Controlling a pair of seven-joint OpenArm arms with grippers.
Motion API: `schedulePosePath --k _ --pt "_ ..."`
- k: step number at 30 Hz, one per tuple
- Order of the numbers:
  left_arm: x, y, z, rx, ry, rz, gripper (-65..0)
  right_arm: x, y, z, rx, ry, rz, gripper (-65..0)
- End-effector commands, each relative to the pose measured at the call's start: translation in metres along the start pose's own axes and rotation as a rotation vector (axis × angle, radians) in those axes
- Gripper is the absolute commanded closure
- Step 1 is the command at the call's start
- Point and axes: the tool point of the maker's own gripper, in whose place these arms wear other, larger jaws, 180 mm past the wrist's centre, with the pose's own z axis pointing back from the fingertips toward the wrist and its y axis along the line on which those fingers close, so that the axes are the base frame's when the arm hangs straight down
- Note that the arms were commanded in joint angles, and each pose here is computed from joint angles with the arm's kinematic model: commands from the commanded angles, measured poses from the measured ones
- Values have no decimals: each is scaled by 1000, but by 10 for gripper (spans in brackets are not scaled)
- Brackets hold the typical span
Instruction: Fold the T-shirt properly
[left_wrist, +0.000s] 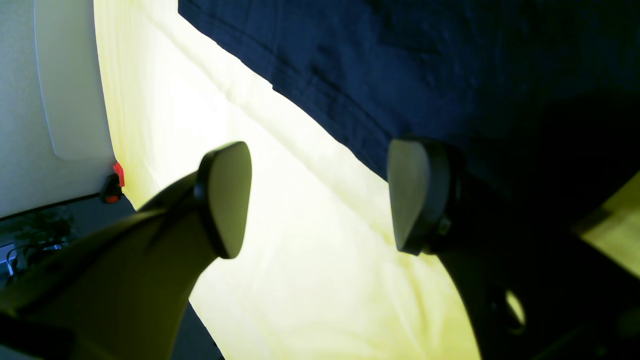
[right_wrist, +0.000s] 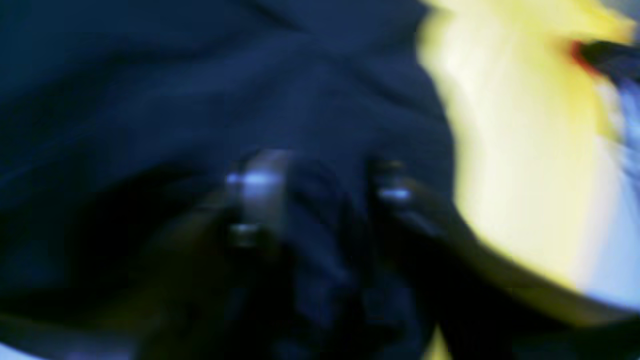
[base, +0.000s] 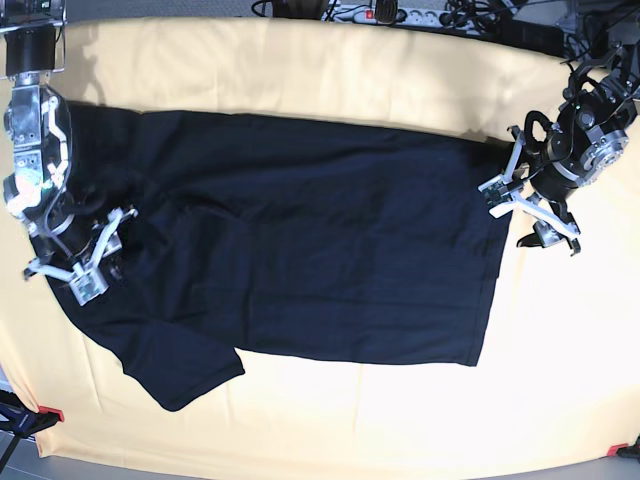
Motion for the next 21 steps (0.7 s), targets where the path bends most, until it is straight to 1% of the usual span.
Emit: schedulePosePath --k 1,2,3,4,6,8,10,12,13,14,16,19,21 --pt "2 15 4 43 -8 -18 -429 16 -33 5 -105 -18 2 -436" --pt "2 15 4 44 -7 -18 -429 17 -47 6 -162 4 -32 -462" --pt "2 17 4 53 -7 -11 -428 19 -57 7 -196 20 -60 -463" --pt "2 20 4 69 -8 1 -429 22 -61 7 -204 23 -73 -463" --pt "2 27 5 108 -7 21 -428 30 -59 6 -177 5 -102 -463" --pt "-3 37 6 165 15 53 -428 37 -53 4 -132 -16 -121 -463" --pt "-8 50 9 237 40 104 -428 36 -47 4 -95 -11 -142 -463" --pt "-14 56 11 274 63 140 -428 33 -37 3 -45 10 -146 -462" --pt "-15 53 10 262 68 146 -428 31 -32 3 -15 21 -141 -462" --pt "-15 48 9 228 72 136 -428 31 -25 3 24 24 -130 -460" --pt "-13 30 6 123 71 74 -428 32 -6 4 130 22 -93 -460" --pt "-11 -1 4 -49 65 -43 -428 34 30 18 352 17 -51 -456" --pt "-10 -21 8 -166 53 -120 -428 34 47 34 482 17 -24 -430"
